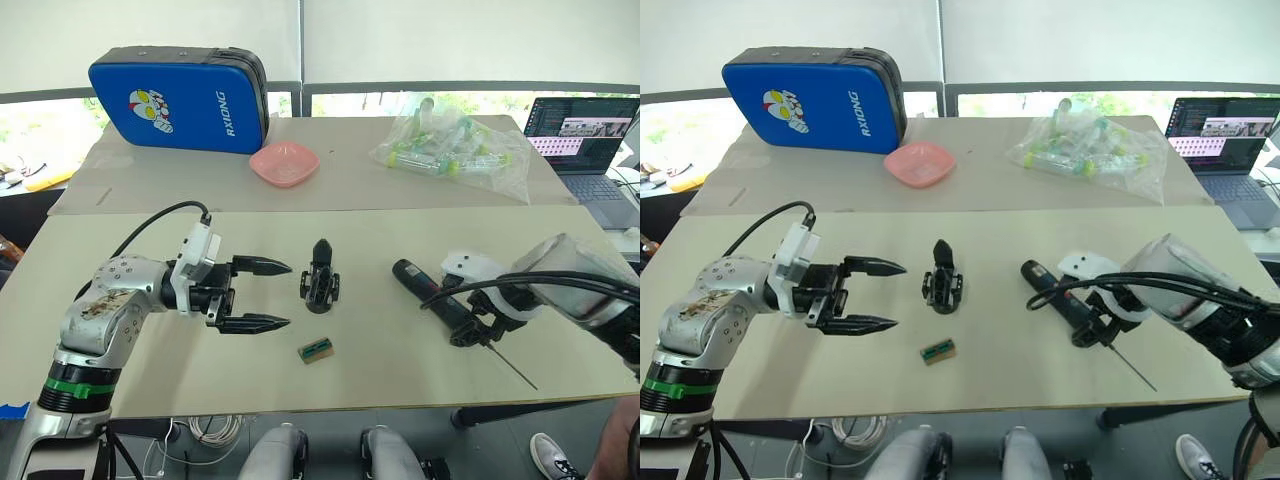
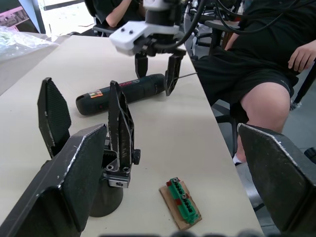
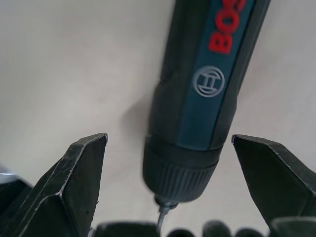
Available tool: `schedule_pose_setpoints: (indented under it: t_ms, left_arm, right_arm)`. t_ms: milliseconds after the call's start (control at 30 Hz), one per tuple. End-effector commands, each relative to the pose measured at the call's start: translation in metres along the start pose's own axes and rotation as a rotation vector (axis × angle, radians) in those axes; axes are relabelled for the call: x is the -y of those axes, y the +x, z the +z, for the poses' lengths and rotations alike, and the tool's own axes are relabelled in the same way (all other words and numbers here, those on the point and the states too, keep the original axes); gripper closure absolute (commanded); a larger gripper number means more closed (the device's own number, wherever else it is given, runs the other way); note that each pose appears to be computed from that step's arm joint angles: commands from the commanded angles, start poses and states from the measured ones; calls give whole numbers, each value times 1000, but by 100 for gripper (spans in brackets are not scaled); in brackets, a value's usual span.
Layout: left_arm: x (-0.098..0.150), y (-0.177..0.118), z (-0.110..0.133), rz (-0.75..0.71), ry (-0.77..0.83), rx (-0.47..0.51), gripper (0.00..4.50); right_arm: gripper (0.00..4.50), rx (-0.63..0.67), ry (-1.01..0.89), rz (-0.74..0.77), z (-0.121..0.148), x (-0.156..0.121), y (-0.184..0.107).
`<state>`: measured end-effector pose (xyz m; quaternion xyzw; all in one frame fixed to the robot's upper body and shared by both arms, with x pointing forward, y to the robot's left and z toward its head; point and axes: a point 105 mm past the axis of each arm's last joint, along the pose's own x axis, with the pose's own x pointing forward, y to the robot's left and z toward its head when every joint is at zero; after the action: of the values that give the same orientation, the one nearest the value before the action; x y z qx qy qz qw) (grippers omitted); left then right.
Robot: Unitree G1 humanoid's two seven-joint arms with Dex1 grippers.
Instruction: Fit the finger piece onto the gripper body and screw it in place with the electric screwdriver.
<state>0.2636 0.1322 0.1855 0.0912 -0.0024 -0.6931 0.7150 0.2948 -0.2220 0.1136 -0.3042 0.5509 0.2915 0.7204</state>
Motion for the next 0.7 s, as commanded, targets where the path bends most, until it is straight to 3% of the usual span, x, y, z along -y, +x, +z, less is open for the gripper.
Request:
schedule_pose_setpoints:
  t_ms: [33,333,367,567,700]
  left_arm:
    - [5,3,8,-27,42,10,0]
    - [5,5,11,-46,42,4,0]
    - [5,5,11,-44,42,4,0]
    - [9,3,4,-32,8,2,0]
    - [10,0,2,-31,-4,-9,0]
  right_arm:
    - [2,15,-62,-71,12,13,-7]
    - [2,-44,-80,-27,15,11,6]
    - [54,-43,-75,-23,16,10,8]
    - [249,-35,-91,-23,16,10,14]
    - [254,71,-102,-38,20,12,5]
